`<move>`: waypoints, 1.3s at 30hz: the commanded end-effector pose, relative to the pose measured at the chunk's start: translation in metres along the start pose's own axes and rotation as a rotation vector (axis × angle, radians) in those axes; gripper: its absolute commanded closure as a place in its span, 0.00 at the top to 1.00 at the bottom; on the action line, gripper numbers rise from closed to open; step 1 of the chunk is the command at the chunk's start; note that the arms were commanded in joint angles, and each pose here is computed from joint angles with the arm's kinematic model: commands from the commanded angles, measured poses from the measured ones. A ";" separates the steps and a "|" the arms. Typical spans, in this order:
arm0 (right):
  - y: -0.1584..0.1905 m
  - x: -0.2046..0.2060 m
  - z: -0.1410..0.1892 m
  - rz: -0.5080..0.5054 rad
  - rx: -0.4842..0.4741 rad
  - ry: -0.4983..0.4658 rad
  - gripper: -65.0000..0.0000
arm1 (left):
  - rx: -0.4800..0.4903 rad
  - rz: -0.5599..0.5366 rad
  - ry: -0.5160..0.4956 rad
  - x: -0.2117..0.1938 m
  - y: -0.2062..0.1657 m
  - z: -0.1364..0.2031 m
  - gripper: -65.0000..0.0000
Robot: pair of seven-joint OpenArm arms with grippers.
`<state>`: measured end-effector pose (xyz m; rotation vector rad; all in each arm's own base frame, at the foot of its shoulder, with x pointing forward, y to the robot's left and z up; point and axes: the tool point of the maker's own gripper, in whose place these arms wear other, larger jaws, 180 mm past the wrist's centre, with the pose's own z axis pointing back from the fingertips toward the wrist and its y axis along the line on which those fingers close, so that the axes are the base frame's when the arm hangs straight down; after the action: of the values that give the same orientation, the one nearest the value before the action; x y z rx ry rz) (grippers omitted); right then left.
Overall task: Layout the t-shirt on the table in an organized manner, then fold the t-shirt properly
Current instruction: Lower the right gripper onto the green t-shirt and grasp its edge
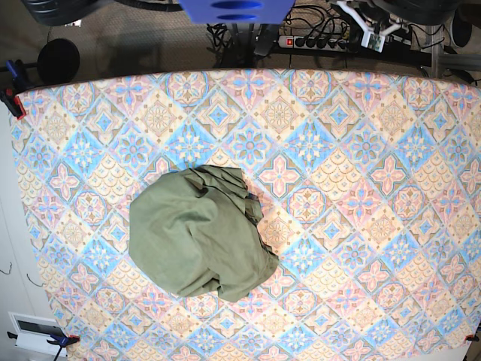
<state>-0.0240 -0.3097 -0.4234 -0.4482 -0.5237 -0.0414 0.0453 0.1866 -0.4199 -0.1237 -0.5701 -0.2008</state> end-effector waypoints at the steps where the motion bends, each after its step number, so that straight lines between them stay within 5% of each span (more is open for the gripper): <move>1: -0.008 0.024 0.007 0.014 -0.013 -0.068 0.00 | -0.005 -0.010 -0.021 0.013 -0.002 0.005 0.00; 14: 0.041 0.141 0.004 -0.031 0.091 -0.336 0.00 | 0.016 -0.061 -0.294 0.125 0.008 -0.005 0.00; 20: 0.086 0.207 -0.005 -0.079 0.190 -0.469 0.01 | 0.038 -0.045 -0.318 0.158 0.013 -0.020 0.00; 27: 0.147 0.284 -0.008 0.063 0.360 -0.533 0.09 | 0.038 0.028 -0.323 0.196 0.008 -0.036 0.00; 34: 0.174 0.324 -0.002 0.093 0.412 -0.571 0.25 | 0.016 0.078 -0.311 0.204 -0.003 -0.043 0.02; 39: 0.196 0.350 0.003 0.119 0.454 -0.622 0.42 | 0.013 0.082 -0.307 0.203 -0.005 -0.043 0.18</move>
<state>0.2981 -0.1043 -0.3459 -0.0234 -1.0170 0.3398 0.2276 0.1422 -0.3554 -0.1715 -0.8270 -0.0929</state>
